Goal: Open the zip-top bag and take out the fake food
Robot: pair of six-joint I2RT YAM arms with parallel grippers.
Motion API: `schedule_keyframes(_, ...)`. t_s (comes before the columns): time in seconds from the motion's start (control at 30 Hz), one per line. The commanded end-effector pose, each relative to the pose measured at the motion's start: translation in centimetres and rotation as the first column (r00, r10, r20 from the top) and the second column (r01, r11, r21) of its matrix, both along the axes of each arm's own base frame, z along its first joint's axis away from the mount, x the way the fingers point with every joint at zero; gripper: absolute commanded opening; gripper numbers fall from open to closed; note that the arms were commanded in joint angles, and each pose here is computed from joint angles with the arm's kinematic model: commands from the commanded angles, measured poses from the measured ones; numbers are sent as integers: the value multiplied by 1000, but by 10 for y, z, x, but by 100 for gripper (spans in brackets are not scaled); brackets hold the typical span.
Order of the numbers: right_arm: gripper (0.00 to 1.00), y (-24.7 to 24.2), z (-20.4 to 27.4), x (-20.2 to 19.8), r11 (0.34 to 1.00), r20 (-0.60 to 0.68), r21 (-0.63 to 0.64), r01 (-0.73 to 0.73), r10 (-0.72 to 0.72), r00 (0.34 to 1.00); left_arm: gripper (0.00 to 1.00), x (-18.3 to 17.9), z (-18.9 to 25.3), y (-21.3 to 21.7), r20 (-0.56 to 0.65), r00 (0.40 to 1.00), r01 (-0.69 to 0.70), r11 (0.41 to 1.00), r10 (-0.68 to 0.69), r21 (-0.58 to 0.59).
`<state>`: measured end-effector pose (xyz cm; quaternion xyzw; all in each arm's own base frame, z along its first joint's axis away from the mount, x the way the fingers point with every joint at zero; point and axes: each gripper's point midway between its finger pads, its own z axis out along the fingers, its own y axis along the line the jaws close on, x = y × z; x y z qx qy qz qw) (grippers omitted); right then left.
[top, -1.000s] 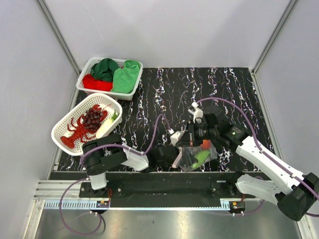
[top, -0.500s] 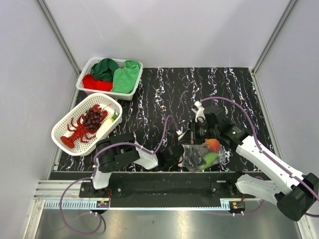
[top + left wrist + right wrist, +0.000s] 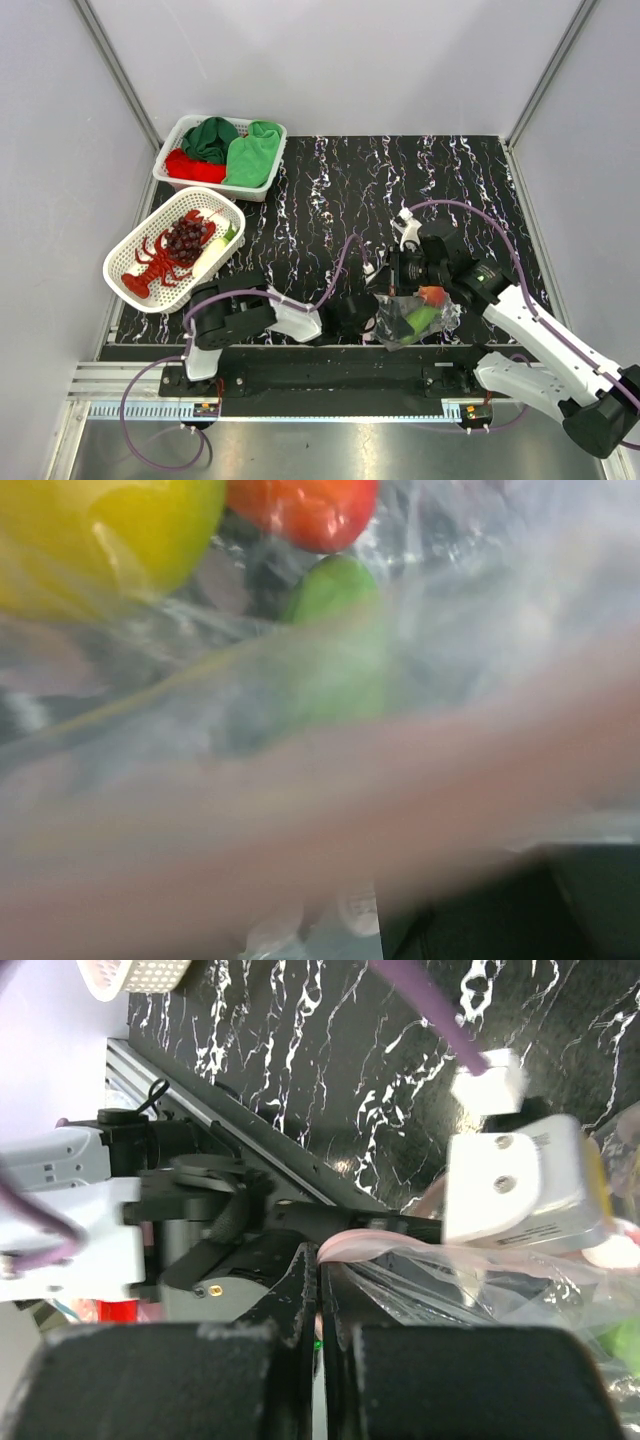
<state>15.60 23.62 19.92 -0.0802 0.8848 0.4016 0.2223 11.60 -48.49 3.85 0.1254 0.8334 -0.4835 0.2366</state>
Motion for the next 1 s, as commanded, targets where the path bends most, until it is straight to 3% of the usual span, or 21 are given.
schedule_keyframes(0.0,0,-1,17,-5,999,92,1,-52,52,994,0,38,4,40,185,981,-104,967,61,231)
schedule_keyframes(0.13,0,-19,5,3,997,171,-73,9,4,985,0,65,48,52,275,959,-144,958,74,247)
schedule_keyframes(0.47,0,-50,3,28,969,307,-133,207,-159,938,0,82,84,83,312,949,-75,936,-38,344)
schedule_keyframes(0.7,0,-24,11,37,990,316,-97,104,-68,946,0,85,145,74,332,942,-52,954,-52,295)
schedule_keyframes(0.83,0,-2,28,36,999,309,-32,16,-6,951,0,103,147,78,261,962,-172,927,85,332)
schedule_keyframes(0.97,0,-4,26,39,999,317,-41,32,-17,948,0,110,156,75,201,971,-187,937,130,294)
